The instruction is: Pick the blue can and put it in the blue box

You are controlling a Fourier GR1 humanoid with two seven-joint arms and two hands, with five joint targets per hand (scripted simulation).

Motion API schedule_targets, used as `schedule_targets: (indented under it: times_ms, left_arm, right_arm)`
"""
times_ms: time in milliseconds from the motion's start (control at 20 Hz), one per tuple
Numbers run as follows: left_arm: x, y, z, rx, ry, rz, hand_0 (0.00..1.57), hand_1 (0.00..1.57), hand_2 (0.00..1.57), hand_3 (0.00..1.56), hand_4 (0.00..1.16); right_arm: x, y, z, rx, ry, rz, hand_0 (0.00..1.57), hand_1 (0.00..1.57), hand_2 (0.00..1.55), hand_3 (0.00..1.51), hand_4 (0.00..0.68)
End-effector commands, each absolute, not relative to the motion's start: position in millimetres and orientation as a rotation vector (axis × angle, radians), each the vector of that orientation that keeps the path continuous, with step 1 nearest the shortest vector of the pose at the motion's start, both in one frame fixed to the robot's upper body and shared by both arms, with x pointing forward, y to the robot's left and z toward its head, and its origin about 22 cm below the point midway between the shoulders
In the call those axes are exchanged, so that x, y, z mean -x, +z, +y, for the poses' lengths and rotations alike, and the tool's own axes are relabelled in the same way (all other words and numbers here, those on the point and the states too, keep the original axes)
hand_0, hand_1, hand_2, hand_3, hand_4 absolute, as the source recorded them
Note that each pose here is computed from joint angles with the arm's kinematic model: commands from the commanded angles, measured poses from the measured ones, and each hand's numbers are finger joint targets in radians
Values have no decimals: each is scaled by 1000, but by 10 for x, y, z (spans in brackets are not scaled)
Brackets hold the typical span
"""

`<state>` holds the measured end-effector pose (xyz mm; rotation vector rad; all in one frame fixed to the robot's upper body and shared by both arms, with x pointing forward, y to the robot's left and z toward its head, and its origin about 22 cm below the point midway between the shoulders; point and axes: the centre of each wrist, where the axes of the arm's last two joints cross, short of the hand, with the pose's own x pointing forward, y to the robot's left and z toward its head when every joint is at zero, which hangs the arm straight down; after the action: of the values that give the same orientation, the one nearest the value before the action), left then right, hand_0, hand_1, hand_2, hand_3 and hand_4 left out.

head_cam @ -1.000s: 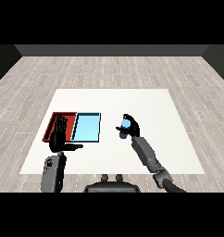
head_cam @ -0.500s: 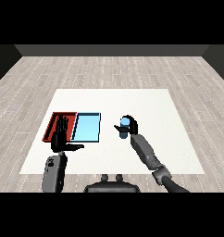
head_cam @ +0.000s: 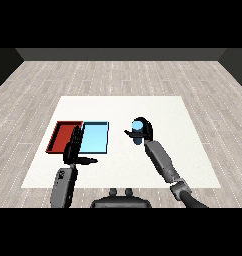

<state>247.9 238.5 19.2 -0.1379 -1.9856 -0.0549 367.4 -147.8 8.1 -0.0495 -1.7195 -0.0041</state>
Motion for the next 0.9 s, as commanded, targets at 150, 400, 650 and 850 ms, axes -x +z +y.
schedule_targets:
  times_ms: [150, 400, 650, 850]
  left_arm:
    - [-2577, 232, 2000, 185, -143, -1897, 0, 0, 0, 0, 0]
    - [-2620, 135, 1824, 238, -150, -1857, 0, 0, 0, 0, 0]
    - [-2507, 63, 1891, 243, -151, -1853, 0, 0, 0, 0, 0]
    - [-2785, 103, 1586, 289, -160, -1804, 0, 0, 0, 0, 0]
  right_arm:
    - [-3661, 296, -1419, 80, 70, -1842, 1435, 1435, 1447, 1403, 617]
    - [-3583, 654, -1402, 90, 120, -1839, 1428, 1428, 1450, 1401, 616]
    - [-3218, 612, -1454, 104, 128, -1859, 1435, 1435, 1452, 1404, 606]
    - [-3078, 614, -1394, 90, 139, -1844, 1438, 1438, 1451, 1401, 609]
